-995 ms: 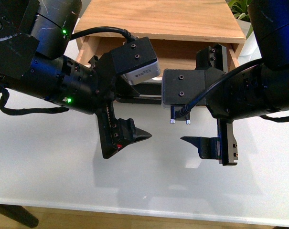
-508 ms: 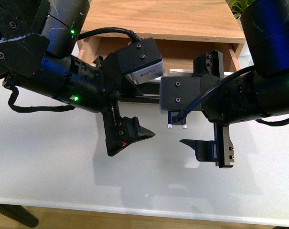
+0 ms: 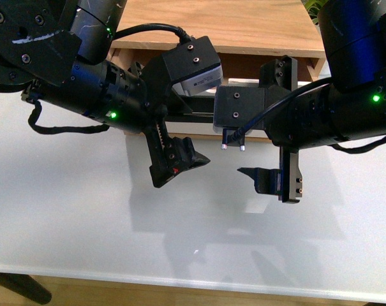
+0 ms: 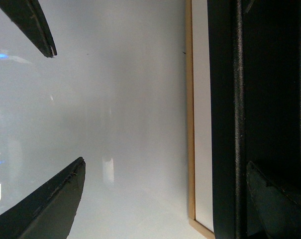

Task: Close drawer sideways

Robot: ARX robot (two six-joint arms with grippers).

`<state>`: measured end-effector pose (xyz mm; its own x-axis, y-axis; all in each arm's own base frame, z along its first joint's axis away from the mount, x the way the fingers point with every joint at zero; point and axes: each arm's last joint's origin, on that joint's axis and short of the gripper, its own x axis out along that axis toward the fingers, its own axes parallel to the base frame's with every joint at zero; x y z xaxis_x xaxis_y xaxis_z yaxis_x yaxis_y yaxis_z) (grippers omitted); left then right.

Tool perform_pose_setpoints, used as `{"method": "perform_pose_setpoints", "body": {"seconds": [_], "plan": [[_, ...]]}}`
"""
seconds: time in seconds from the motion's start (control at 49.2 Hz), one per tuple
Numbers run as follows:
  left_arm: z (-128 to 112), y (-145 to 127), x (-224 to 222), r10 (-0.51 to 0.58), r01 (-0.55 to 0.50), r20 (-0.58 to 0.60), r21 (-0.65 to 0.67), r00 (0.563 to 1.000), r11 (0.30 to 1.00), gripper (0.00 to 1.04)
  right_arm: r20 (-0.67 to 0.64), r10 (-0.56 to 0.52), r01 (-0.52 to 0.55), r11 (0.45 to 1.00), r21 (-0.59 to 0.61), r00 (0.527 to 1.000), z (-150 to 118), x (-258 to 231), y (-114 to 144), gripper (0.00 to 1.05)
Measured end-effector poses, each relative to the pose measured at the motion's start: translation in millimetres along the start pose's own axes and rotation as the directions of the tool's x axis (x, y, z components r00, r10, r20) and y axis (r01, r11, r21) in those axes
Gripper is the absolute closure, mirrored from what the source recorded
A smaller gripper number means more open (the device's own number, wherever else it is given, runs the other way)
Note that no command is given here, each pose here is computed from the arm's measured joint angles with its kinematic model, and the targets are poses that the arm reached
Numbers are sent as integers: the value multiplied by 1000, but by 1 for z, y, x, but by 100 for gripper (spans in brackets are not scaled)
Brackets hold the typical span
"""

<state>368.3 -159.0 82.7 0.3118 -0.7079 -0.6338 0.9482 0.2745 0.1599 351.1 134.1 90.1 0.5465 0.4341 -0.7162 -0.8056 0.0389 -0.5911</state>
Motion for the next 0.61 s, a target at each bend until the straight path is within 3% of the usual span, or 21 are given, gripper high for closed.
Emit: {"method": "perform_pose_setpoints", "body": {"seconds": [0.609], "plan": [[9,40,21,62,-62,3,-17,998,998,9,-14,-51,51,998,30,999,-11,25,-36,9]]}}
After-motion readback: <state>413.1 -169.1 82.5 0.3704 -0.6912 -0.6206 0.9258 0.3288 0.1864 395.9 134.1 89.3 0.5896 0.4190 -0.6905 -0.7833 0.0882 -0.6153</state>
